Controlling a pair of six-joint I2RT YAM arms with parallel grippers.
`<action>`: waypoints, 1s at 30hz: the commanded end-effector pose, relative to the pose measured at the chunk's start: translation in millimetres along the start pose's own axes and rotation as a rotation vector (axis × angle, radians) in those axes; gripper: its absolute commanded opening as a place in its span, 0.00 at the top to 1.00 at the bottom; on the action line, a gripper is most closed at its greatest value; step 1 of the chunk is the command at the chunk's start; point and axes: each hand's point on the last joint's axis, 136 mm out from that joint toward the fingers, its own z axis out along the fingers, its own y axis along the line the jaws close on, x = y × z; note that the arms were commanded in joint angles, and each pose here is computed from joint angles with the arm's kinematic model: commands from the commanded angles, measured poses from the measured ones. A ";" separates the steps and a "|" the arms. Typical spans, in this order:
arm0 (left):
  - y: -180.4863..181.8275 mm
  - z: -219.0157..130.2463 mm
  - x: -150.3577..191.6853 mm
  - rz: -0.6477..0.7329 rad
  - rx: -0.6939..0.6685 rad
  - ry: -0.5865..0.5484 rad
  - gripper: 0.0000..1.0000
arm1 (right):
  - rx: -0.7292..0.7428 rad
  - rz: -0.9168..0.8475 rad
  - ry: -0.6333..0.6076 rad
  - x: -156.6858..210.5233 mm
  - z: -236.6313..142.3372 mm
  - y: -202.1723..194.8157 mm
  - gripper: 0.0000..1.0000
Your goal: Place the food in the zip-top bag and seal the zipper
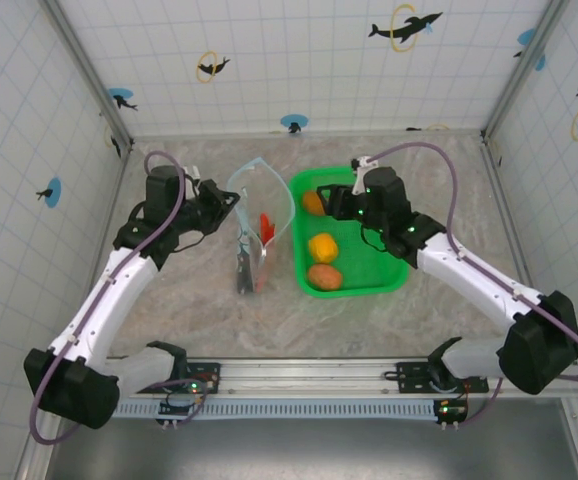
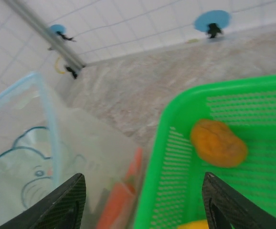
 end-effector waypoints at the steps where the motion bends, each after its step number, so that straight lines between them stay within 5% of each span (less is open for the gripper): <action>1: 4.7 -1.3 -5.7 -0.037 0.015 0.006 1.00 | 0.090 0.061 0.156 45.7 -5.6 -43.0 0.30; 8: 0.7 -2.3 -6.7 -0.039 0.031 0.021 1.00 | 0.100 0.000 0.391 113.3 14.6 -61.2 0.03; 12: -1.6 -6.3 -6.2 -0.035 0.035 0.015 1.00 | 0.091 -0.020 0.463 135.0 29.0 -63.9 0.01; 22: 0.1 -9.2 -0.3 -0.034 0.044 0.027 1.00 | 0.037 -0.008 0.604 166.2 63.7 -58.6 0.03; 30: 4.0 -7.3 -0.3 -0.036 0.037 0.028 1.00 | 0.014 0.051 0.572 164.0 75.4 -61.7 0.23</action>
